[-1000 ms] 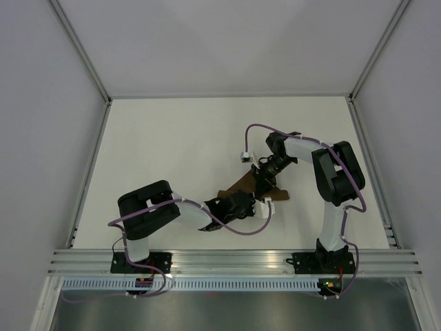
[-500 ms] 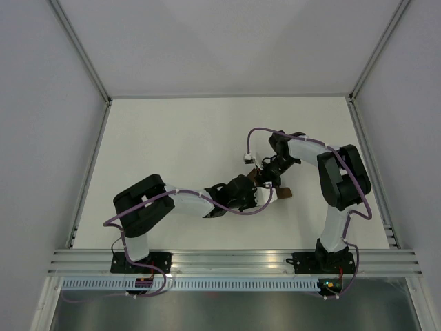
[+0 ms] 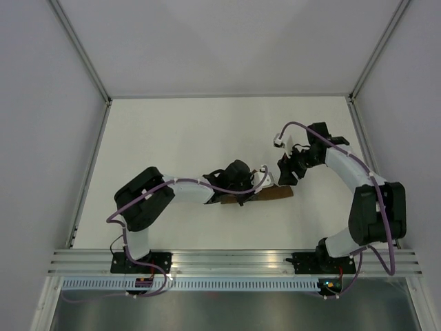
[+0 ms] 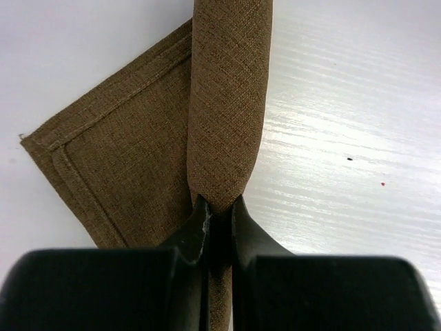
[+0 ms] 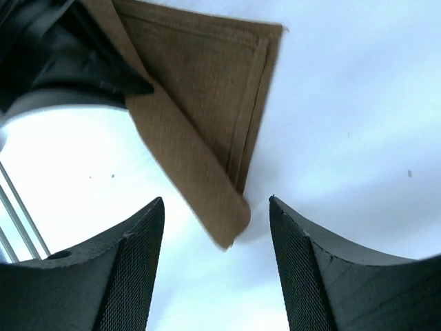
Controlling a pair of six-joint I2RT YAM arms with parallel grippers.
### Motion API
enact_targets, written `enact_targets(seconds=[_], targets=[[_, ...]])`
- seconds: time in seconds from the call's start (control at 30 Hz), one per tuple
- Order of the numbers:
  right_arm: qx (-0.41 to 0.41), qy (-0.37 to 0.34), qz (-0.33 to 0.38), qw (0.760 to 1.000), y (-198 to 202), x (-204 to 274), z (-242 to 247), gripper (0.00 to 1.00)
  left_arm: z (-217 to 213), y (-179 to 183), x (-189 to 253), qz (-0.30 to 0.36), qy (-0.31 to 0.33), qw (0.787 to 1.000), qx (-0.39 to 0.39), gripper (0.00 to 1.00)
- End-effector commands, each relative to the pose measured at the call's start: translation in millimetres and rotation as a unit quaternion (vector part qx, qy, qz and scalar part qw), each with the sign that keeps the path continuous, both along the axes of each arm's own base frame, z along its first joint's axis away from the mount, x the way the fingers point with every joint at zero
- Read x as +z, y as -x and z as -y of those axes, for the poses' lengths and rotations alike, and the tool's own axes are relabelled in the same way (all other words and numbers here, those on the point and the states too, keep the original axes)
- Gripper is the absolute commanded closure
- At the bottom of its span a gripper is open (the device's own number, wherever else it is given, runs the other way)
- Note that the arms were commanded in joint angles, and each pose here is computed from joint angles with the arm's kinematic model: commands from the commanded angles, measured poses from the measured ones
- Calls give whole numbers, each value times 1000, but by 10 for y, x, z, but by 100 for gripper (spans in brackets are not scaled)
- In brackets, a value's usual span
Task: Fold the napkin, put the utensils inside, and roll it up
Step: Roll the napkin with the utensil
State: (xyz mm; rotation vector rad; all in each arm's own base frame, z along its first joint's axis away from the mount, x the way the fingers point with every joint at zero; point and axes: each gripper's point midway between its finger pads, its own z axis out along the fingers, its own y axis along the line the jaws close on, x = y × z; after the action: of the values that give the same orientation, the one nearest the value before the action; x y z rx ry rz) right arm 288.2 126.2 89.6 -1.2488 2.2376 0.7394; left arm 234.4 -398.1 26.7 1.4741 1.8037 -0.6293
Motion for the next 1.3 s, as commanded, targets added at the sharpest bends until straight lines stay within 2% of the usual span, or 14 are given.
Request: enact_targets(seconds=[0.0,0.13,0.3,0.33,0.4,0.43,0.5,0.53,0.8,1.13,1.27], targets=[[-15,-17,51,998,106,151,98,32,-321,465,-485,-184,-61,981,1,98],[-13,-20,116,993,273,315,153,31,-348,501,-555,-255,-68,964,3,98],[8,-27,172,985,470,253,138,23,-368,449,-612,-324,-75,943,15,98],[12,-20,201,979,441,285,135,22,-401,487,-656,-342,-83,936,16,98],[15,-4,208,978,502,127,125,21,-420,465,-662,-356,-84,931,23,98],[21,12,238,971,443,142,89,22,-446,451,-689,-367,-88,926,29,98],[29,28,245,969,490,-3,39,21,-439,431,-680,-378,-88,921,31,97],[37,38,270,961,442,6,-42,21,-471,442,-707,-386,-97,917,38,97],[82,74,334,936,420,-243,-316,22,-495,378,-725,-402,-119,907,50,94],[119,95,342,927,445,-454,-543,24,-491,357,-756,-421,-127,897,54,91],[121,115,337,927,412,-569,-529,31,-487,369,-739,-424,-125,895,53,89]])
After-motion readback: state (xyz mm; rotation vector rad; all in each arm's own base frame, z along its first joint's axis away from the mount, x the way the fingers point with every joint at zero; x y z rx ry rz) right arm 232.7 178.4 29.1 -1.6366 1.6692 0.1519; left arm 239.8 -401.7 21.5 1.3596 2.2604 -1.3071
